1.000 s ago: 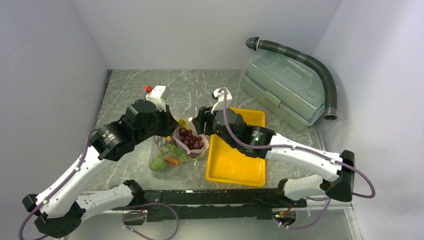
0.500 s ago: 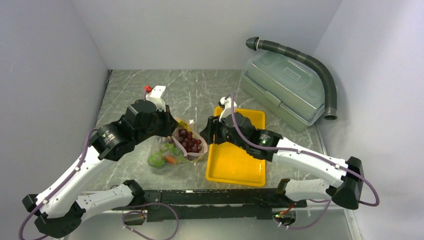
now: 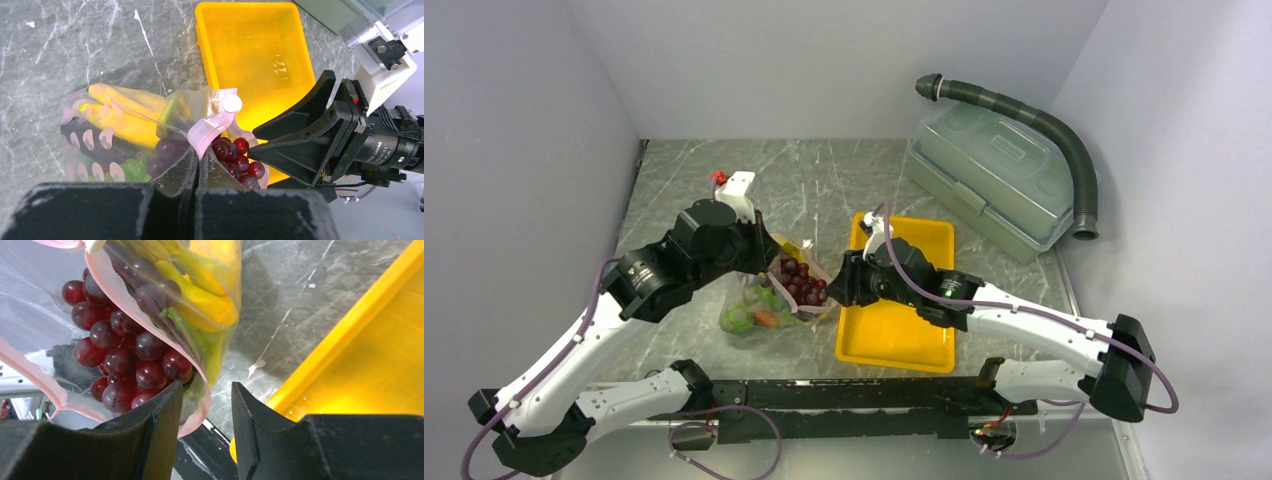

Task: Place the food in the zip-top bag and seal the zipper
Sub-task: Adjust the zipper food storage bag at the center of the board.

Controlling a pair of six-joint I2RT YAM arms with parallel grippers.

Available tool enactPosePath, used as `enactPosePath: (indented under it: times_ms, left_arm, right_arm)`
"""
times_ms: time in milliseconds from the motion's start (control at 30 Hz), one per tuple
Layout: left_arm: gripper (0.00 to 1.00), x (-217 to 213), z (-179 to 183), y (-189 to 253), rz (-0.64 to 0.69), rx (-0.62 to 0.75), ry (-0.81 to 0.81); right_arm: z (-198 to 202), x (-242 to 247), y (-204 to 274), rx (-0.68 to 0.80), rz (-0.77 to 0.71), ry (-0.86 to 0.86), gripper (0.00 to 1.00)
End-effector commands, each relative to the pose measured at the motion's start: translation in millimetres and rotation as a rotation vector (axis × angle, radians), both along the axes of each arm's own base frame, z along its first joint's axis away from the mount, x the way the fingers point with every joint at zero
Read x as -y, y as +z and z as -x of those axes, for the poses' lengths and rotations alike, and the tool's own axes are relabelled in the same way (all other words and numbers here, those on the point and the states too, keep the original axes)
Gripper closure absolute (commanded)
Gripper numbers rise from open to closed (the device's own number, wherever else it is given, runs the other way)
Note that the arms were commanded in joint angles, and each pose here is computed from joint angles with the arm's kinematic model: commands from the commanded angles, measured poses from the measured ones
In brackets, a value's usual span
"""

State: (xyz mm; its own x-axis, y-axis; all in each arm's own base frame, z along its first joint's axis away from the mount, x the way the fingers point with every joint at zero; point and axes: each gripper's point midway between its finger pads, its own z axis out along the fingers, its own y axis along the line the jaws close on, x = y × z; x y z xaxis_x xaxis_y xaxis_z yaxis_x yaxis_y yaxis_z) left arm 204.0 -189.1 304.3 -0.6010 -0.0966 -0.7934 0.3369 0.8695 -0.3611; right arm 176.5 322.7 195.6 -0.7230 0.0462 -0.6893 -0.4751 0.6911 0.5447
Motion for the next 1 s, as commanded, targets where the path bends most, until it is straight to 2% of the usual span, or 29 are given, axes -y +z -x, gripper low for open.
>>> enactPosePath:
  times_ms: [0,100,267,500,800,967]
  left_arm:
    - [1.0,5,-5,48,0.126,0.113,0.007]
    - [1.0,6,-4,47,0.129,0.11,0.005]
    - [1.0,5,-4,46,0.127,0.109,0.005]
    - [1.0,2,-2,47,0.126,0.114,0.012]
    - [1.0,-17,3,47,0.069,0.126,0.044]
    - [1.0,-39,6,49,0.001,0.142,0.089]
  right_arm:
    - [4,-18,20,-0.006,-0.118,0.048,0.58]
    - [4,-23,18,-0.017,-0.122,0.056,0.61]
    - [0,-26,19,-0.013,-0.109,0.056,0.74]
    - [-1,-27,22,-0.006,-0.086,0.067,1.0]
    - [-21,-18,81,0.151,-0.049,0.025,1.0]
    - [-31,-22,140,0.269,-0.052,0.041,1.0]
